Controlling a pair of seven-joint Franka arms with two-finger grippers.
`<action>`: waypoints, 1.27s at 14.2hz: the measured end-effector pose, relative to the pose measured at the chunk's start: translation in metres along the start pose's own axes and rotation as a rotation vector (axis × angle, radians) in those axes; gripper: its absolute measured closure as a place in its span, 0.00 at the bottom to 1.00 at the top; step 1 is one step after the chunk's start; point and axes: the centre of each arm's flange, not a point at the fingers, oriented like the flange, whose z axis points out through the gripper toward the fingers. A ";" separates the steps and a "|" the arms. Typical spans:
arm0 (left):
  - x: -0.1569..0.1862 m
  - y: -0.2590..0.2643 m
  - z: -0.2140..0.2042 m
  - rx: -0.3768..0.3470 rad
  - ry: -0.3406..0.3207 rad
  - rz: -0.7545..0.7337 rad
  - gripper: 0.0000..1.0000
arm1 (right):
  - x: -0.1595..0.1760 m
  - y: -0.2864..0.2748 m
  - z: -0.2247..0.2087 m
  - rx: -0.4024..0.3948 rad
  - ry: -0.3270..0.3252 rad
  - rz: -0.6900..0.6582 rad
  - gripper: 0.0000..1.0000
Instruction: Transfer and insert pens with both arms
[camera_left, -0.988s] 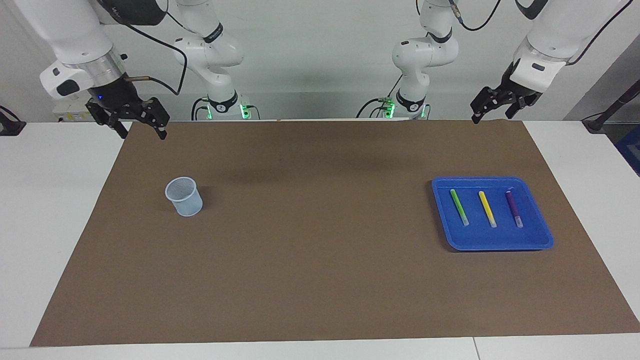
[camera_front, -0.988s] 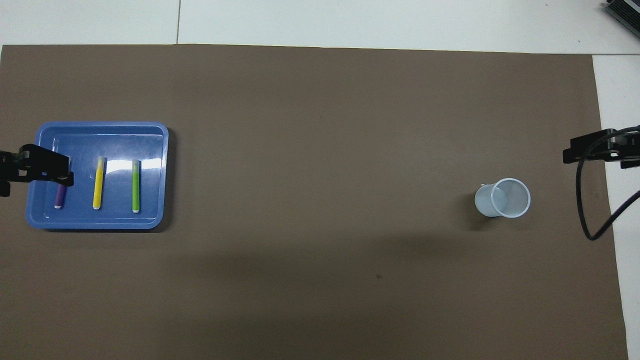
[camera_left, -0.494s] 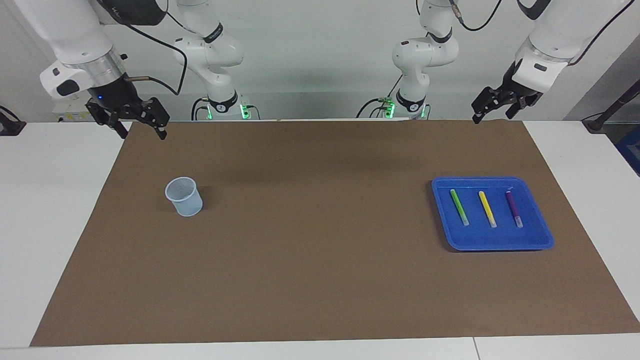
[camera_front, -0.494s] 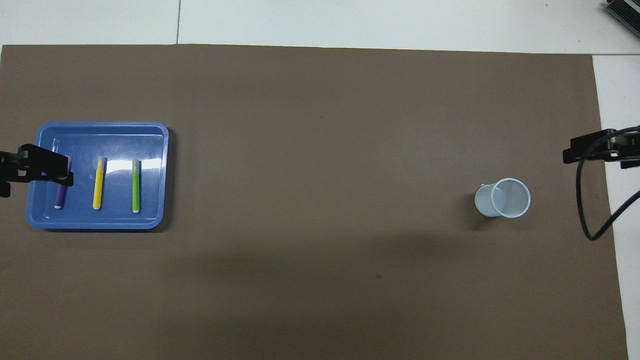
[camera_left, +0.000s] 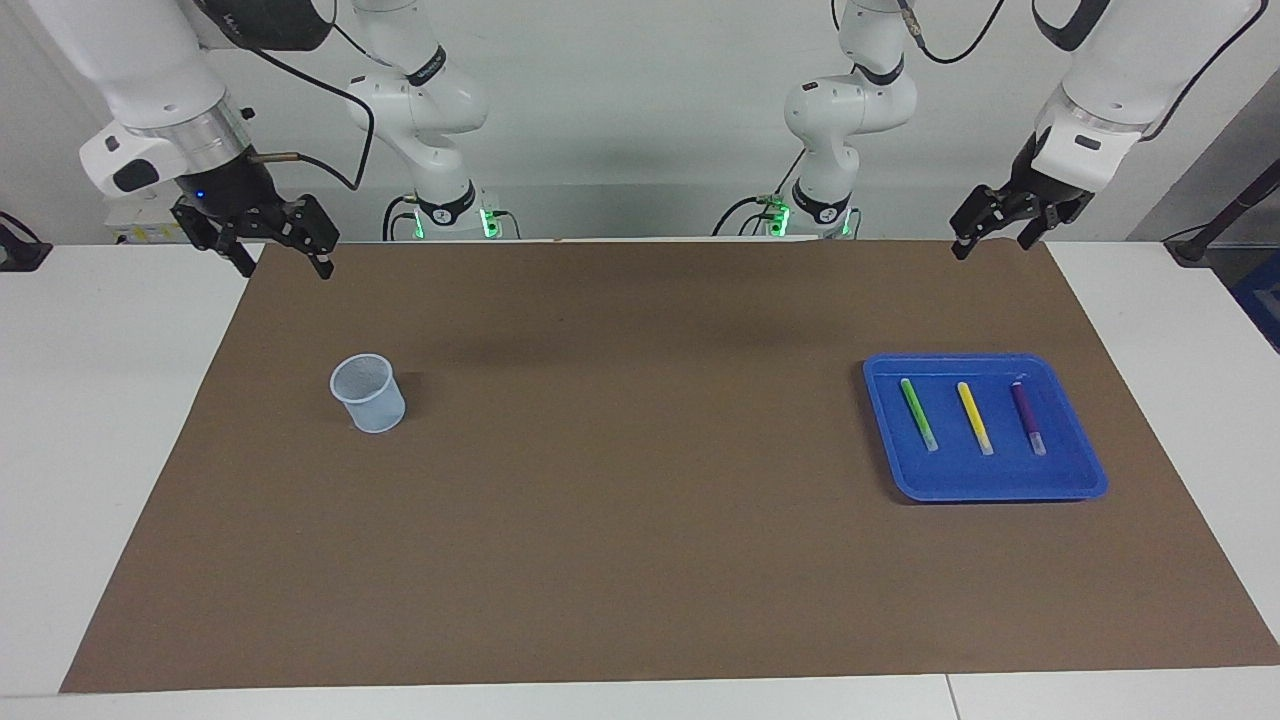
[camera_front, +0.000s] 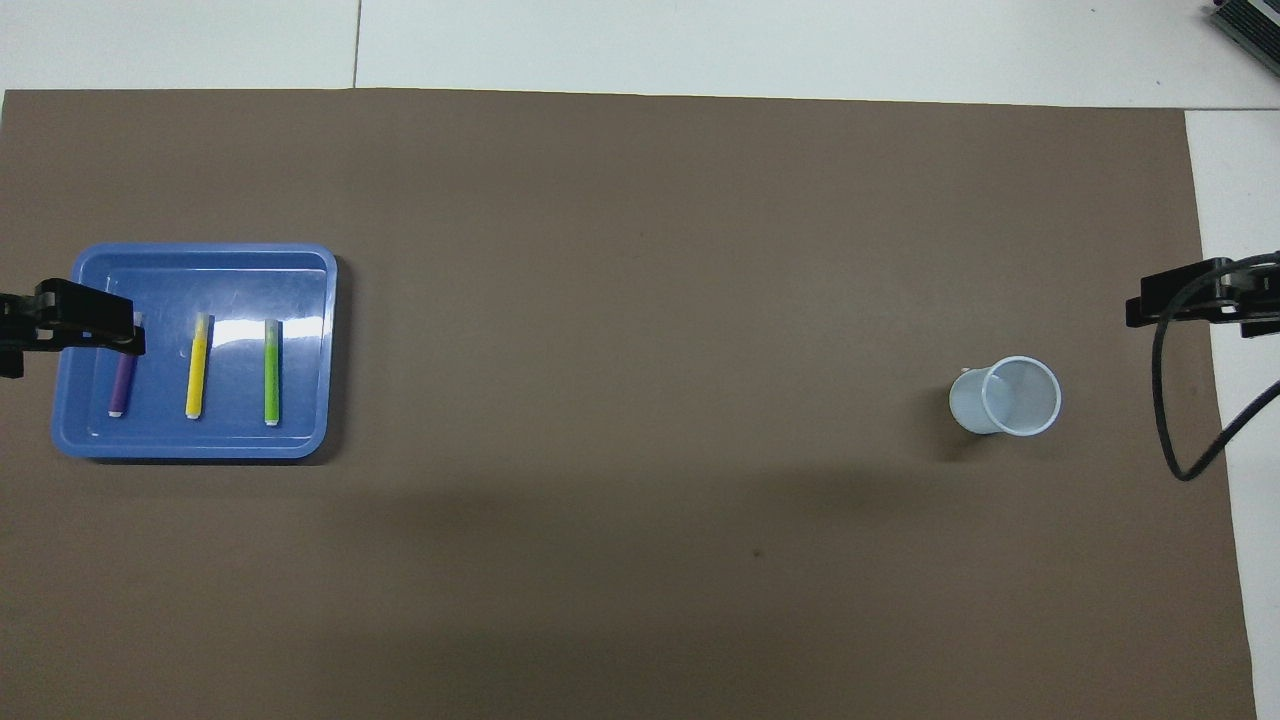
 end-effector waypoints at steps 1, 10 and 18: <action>-0.001 -0.002 0.010 -0.012 0.018 -0.009 0.00 | 0.000 0.000 0.000 0.000 0.000 0.000 0.00; -0.025 -0.014 0.050 -0.032 0.026 -0.042 0.00 | 0.000 0.000 0.000 0.000 0.000 0.000 0.00; -0.013 -0.015 0.131 -0.058 -0.136 -0.061 0.00 | 0.000 0.000 0.000 0.000 0.000 0.000 0.00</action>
